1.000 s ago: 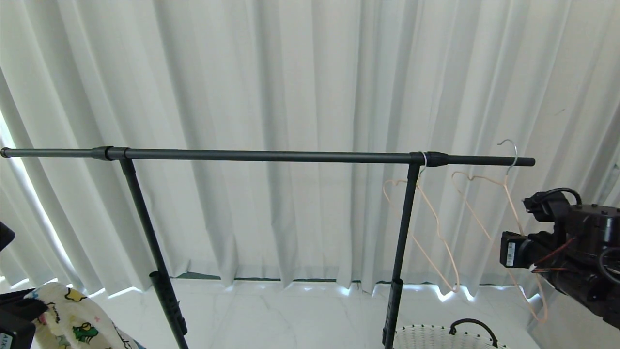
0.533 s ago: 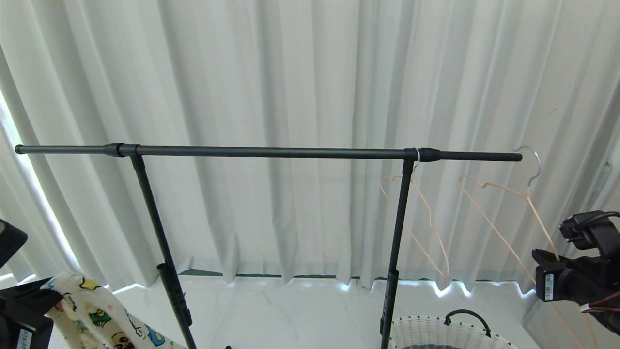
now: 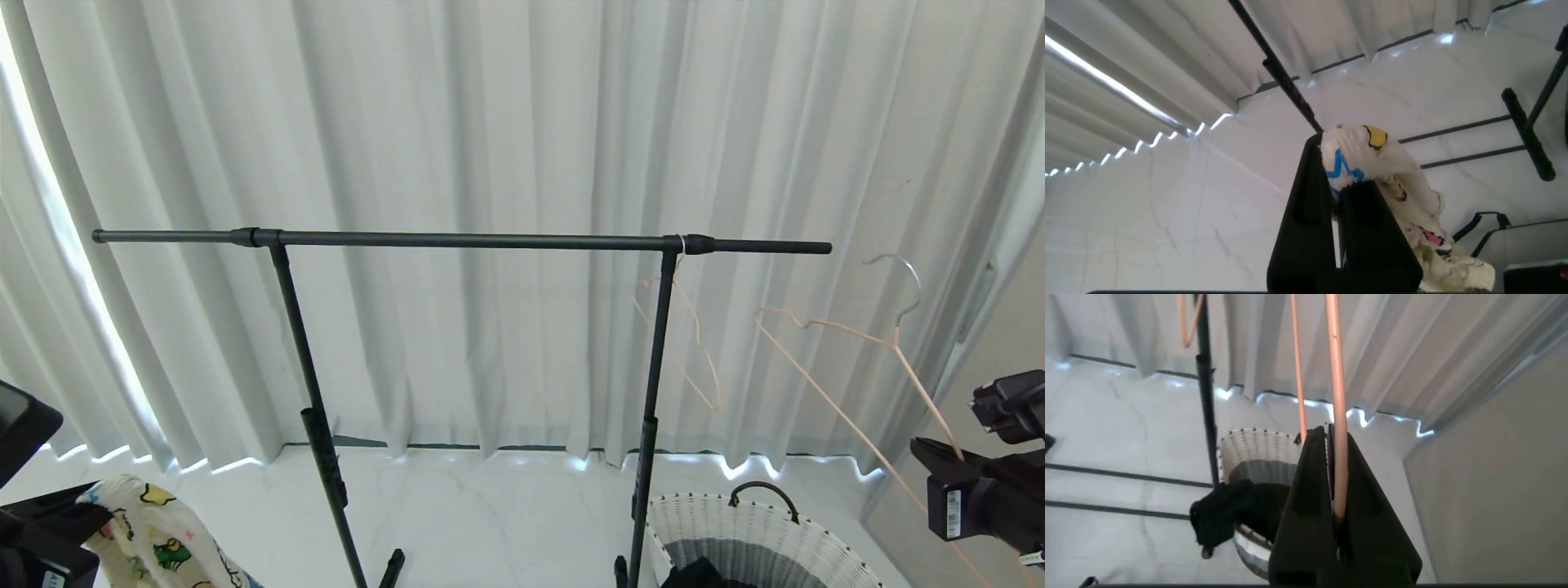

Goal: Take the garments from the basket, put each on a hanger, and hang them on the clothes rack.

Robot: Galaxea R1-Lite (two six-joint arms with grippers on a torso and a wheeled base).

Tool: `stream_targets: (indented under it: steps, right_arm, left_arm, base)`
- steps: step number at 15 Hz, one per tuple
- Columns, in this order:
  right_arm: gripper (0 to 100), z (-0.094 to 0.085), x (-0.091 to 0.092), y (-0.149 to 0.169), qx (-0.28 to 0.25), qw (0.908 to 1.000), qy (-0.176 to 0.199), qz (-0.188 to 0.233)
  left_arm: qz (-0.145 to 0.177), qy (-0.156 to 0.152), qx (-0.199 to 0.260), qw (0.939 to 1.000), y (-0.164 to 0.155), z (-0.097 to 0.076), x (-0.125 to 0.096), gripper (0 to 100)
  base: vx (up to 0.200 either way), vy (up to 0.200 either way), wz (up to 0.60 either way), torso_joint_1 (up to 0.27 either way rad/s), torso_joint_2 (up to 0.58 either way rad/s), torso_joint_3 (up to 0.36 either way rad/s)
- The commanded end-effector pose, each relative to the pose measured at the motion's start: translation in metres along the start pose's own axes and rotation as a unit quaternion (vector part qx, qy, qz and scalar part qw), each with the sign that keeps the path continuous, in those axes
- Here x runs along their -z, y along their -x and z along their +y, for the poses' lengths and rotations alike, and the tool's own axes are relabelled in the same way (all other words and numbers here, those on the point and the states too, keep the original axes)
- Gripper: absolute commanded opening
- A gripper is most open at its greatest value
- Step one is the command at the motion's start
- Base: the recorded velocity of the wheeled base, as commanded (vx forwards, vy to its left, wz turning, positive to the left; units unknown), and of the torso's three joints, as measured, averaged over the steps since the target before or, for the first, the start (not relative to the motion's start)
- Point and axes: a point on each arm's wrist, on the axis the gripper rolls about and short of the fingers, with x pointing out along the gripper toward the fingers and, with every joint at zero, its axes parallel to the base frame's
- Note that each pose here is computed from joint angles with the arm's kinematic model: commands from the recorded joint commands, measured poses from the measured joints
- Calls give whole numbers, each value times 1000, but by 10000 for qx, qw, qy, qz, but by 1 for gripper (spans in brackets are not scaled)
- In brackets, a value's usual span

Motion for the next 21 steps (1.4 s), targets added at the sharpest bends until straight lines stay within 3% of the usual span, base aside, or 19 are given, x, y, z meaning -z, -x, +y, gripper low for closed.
stream_targets:
  steps: [1, 4, 7, 9, 13, 19, 21]
  right_arm:
    - [0, 1, -5, 7, -93, 9998, 2, -189]
    - [0, 4, -18, 7, -187, 9989, -18, -420]
    - [0, 17, -41, 10, -610, 9955, 26, -730]
    - [0, 28, -46, 14, -929, 9921, 93, -838]
    - [0, 53, -38, 24, -1755, 9821, 370, -571]
    - [0, 79, -26, 42, -2661, 9635, 276, -87]
    - [0, 85, -22, 44, -2823, 9592, 103, 107]
  left_arm:
    - [40, -13, 8, 10000, -1, -1, 2, 0]
    - [73, -28, 2, 10000, -2, -1, 3, 0]
    - [123, -55, -15, 9999, -3, -2, 3, 0]
    - [123, -55, -15, 9999, -3, -2, 3, 0]
    - [123, -48, -15, 9999, -4, -2, 2, 0]
    - [135, -30, -4, 9999, -5, -2, 2, 0]
    - [152, 31, 15, 9999, -5, -2, 2, 0]
  base:
    - [0, 0, 0, 0, 0, 0]
    - [0, 0, 0, 0, 0, 0]
    - [0, 0, 0, 0, 0, 0]
    - [0, 200, 0, 5, 2, 0]
    - [0, 200, 0, 4, 2, 5]
    - [0, 200, 0, 3, 4, 3]
    - [0, 0, 0, 0, 0, 0]
